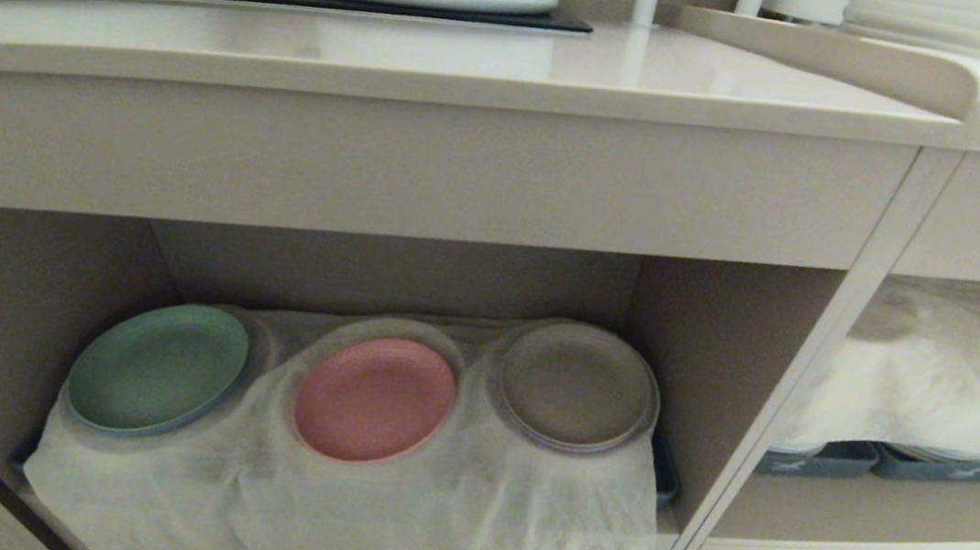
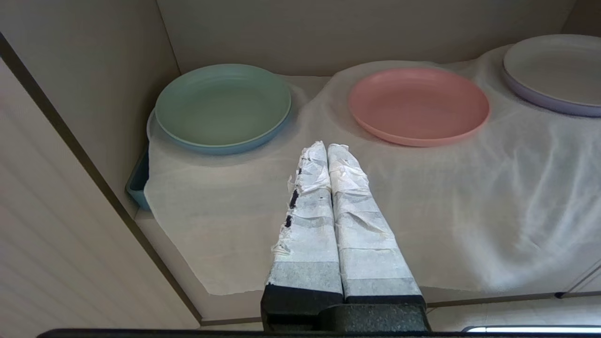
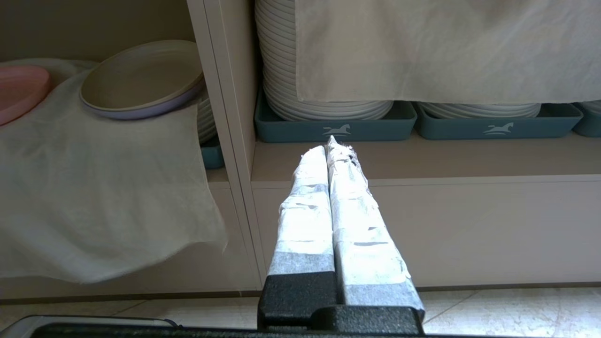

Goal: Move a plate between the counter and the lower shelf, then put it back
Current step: Pick up the plate in the cupboard

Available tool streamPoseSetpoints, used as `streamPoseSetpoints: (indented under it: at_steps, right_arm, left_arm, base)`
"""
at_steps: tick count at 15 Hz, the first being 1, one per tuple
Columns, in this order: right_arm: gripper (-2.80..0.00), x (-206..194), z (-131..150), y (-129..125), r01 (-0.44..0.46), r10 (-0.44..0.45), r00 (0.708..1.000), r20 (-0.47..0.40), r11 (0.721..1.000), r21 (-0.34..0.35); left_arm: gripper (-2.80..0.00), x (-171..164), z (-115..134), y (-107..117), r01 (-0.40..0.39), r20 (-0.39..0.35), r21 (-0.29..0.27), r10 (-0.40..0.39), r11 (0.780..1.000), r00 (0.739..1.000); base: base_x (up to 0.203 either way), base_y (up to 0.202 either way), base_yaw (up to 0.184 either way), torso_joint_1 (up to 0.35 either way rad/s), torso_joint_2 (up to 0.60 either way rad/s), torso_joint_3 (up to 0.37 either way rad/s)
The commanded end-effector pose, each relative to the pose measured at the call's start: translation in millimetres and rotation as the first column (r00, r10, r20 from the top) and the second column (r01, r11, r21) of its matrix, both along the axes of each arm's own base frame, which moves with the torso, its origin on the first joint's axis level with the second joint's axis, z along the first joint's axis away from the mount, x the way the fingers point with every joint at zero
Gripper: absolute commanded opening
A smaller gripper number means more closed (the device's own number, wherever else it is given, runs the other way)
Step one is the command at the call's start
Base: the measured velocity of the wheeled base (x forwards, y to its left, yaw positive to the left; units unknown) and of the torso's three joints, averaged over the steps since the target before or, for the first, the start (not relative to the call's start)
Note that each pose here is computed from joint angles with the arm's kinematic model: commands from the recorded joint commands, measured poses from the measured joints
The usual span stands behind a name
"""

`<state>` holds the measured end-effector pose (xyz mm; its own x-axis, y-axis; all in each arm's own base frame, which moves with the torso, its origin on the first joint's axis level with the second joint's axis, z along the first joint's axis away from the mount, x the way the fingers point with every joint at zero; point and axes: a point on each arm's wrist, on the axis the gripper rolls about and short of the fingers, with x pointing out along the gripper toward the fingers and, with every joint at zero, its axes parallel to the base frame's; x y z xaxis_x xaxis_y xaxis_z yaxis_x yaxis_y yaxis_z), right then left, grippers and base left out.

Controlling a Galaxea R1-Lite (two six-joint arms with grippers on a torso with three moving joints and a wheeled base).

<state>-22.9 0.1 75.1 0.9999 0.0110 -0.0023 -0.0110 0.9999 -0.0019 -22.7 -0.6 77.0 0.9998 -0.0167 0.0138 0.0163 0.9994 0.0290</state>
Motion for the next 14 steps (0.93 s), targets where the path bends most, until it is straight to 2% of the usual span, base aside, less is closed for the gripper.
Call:
streamPoseSetpoints:
  at_steps: [1,14]
  right_arm:
    - [-2.80,0.1,0.1,0.0,-0.003,0.003,1.000,-0.001,1.000,0.000]
    - [-2.80,0.1,0.1,0.0,-0.002,0.002,1.000,-0.001,1.000,0.001]
  left_arm:
    - [-2.80,0.1,0.1,0.0,0.000,0.000,0.000,0.000,1.000,1.000]
    - [-2.80,0.1,0.1,0.0,-0.001,0.000,0.000,0.001,1.000,1.000]
  base:
    - [0.000,0.000,0.000,0.000,0.00,0.000]
    - [0.000,0.000,0.000,0.000,0.00,0.000]
